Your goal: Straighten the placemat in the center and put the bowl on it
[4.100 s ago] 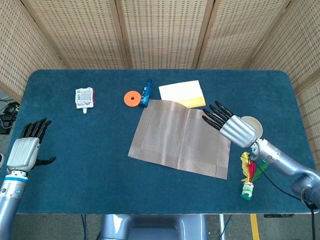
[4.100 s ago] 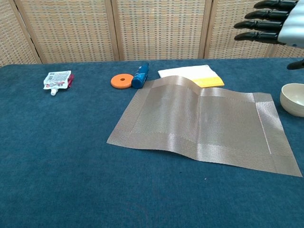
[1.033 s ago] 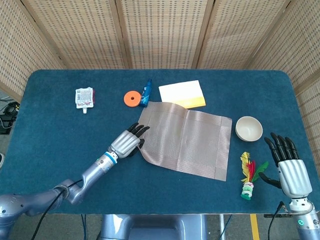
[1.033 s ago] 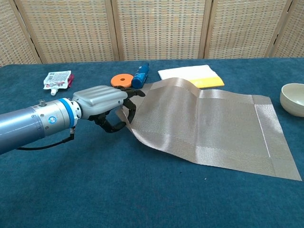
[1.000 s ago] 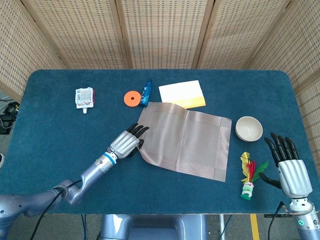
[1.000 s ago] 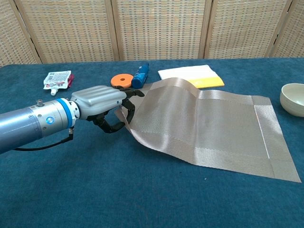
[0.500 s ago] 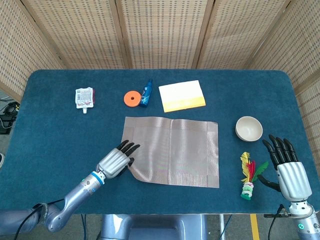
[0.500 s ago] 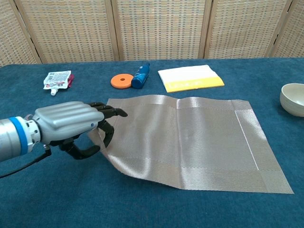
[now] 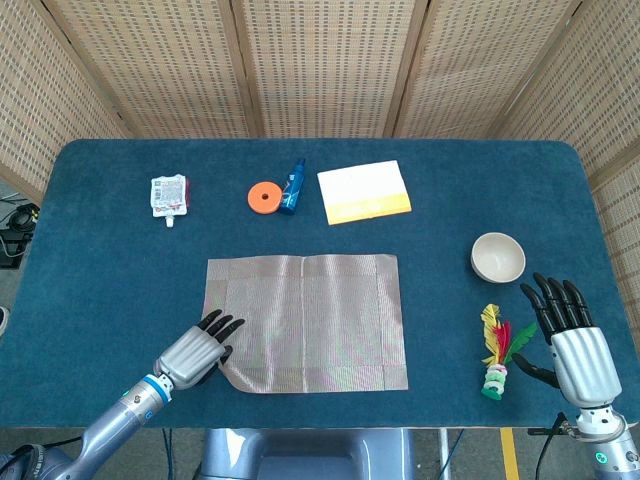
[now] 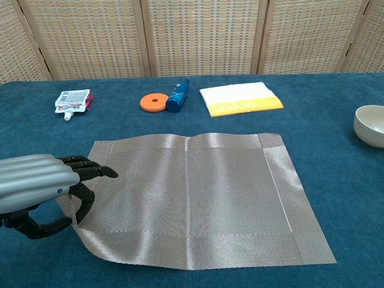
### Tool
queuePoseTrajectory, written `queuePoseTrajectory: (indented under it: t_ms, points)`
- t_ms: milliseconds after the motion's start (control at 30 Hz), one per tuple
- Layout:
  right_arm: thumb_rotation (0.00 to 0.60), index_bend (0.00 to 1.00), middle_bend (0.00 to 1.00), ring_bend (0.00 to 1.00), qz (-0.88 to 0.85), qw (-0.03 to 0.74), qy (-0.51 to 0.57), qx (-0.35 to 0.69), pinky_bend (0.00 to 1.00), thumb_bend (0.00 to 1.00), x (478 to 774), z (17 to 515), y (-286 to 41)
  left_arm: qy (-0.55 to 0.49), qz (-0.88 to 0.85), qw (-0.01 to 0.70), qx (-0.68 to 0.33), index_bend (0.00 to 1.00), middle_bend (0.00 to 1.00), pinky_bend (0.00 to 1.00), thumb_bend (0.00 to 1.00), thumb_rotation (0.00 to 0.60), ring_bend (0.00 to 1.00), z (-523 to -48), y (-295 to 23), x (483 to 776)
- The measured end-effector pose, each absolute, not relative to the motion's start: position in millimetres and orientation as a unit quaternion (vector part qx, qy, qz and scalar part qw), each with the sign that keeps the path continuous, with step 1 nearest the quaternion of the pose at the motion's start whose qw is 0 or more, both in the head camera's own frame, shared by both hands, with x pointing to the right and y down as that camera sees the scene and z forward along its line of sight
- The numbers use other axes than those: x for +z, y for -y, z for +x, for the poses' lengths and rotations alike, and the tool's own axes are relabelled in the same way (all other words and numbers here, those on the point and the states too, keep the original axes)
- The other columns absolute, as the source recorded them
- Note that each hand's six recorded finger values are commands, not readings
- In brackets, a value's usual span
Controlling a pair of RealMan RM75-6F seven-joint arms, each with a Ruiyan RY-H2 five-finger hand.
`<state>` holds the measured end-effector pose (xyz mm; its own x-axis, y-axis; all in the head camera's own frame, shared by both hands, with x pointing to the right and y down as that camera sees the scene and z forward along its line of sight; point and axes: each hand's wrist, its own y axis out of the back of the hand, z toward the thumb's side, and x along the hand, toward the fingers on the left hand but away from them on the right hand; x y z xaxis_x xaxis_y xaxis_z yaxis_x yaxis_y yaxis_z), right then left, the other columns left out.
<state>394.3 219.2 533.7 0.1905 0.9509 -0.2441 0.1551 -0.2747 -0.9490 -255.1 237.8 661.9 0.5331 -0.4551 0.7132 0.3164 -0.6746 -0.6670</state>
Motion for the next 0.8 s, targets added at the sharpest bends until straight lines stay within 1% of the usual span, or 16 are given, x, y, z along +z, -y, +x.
queuePoseTrajectory:
  t_ms: [200,567,667,700,733,800]
  points:
    - [0.6,0.09,0.0,0.0,-0.645,0.423,0.428,0.47,0.0,0.0,533.8,394.2,-219.3,-0.036,-0.782,0.389,-0.486,0.79,0.0,0.0,0.6,0.6,0.0,-262.9,-245.8,659.6]
    - [0.6,0.09,0.0,0.0,-0.645,0.421,0.43,0.47,0.0,0.0,532.9,394.9,-219.0,-0.03,-0.772,0.386,-0.504,0.79,0.0,0.0,0.6,0.6,0.0,-273.7,-250.0,657.2]
    - [0.6,0.09,0.0,0.0,-0.646,0.421,0.429,0.471,0.0,0.0,533.1,394.8,-219.1,-0.023,-0.77,0.383,-0.509,0.77,0.0,0.0,0.59,0.6,0.0,-276.9,-251.9,656.2]
    - [0.6,0.09,0.0,0.0,-0.646,0.422,0.429,0.471,0.0,0.0,533.1,394.7,-219.0,-0.021,-0.77,0.383,-0.511,0.76,0.0,0.0,0.58,0.6,0.0,-278.1,-252.2,656.1]
    - [0.6,0.09,0.0,0.0,-0.646,0.422,0.429,0.471,0.0,0.0,533.1,394.6,-219.1,-0.019,-0.769,0.382,-0.513,0.73,0.0,0.0,0.53,0.6,0.0,-279.6,-252.1,655.9]
    - [0.6,0.09,0.0,0.0,-0.645,0.422,0.429,0.471,0.0,0.0,533.1,394.6,-219.1,-0.016,-0.767,0.381,-0.517,0.61,0.0,0.0,0.3,0.6,0.0,-282.2,-251.5,655.6]
